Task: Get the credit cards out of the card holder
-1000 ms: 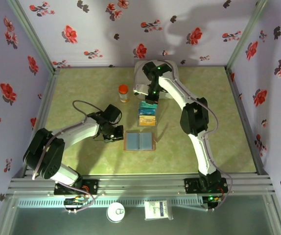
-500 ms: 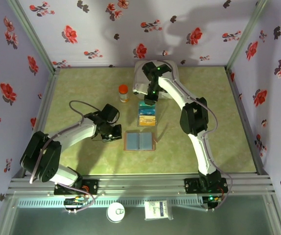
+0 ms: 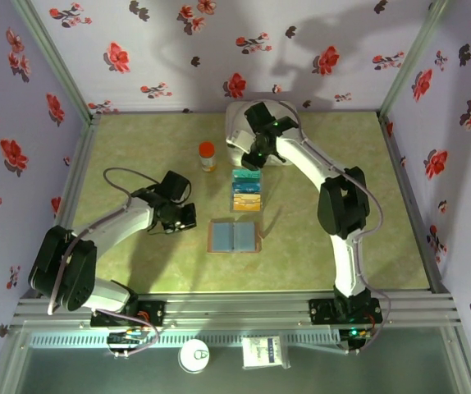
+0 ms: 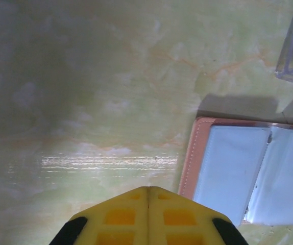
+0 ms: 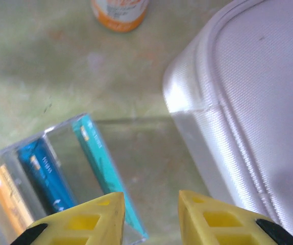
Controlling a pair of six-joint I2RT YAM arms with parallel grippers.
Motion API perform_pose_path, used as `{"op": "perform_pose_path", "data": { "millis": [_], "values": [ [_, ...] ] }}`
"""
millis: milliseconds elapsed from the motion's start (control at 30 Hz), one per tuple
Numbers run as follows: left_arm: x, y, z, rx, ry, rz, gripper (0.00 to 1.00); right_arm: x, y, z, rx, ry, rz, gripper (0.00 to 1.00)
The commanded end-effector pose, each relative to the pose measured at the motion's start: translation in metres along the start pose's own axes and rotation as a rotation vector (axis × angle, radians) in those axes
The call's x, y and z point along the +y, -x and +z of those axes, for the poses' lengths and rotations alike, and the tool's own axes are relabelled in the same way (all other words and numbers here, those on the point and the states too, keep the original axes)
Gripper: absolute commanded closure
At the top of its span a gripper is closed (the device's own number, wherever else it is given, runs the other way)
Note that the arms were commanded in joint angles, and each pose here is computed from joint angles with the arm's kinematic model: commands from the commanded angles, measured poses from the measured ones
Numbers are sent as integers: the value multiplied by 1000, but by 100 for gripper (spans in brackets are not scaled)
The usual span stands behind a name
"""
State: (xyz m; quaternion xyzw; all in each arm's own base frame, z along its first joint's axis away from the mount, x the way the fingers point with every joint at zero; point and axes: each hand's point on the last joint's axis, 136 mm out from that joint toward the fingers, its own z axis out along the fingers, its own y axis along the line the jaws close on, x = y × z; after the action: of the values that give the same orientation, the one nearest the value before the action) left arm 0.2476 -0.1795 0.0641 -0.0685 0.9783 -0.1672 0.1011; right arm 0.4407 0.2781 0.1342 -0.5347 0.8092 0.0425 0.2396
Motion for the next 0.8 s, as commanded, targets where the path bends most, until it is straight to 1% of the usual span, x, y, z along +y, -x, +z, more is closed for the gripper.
{"op": "perform_pose_path", "data": {
  "millis": [0,167,467,767],
  "values": [
    [6,1,-4,-26,6,11,96,-16,12,1,-54,-66,45,67],
    [10,-3,-3,-23,5,2,96,-14,8,18,-25,-54,37,67],
    [13,-5,-1,-20,6,-6,96,-2,-10,44,40,-13,31,68],
    [13,-3,-2,-19,5,-6,96,-5,-2,31,14,-28,15,68]
  ]
}}
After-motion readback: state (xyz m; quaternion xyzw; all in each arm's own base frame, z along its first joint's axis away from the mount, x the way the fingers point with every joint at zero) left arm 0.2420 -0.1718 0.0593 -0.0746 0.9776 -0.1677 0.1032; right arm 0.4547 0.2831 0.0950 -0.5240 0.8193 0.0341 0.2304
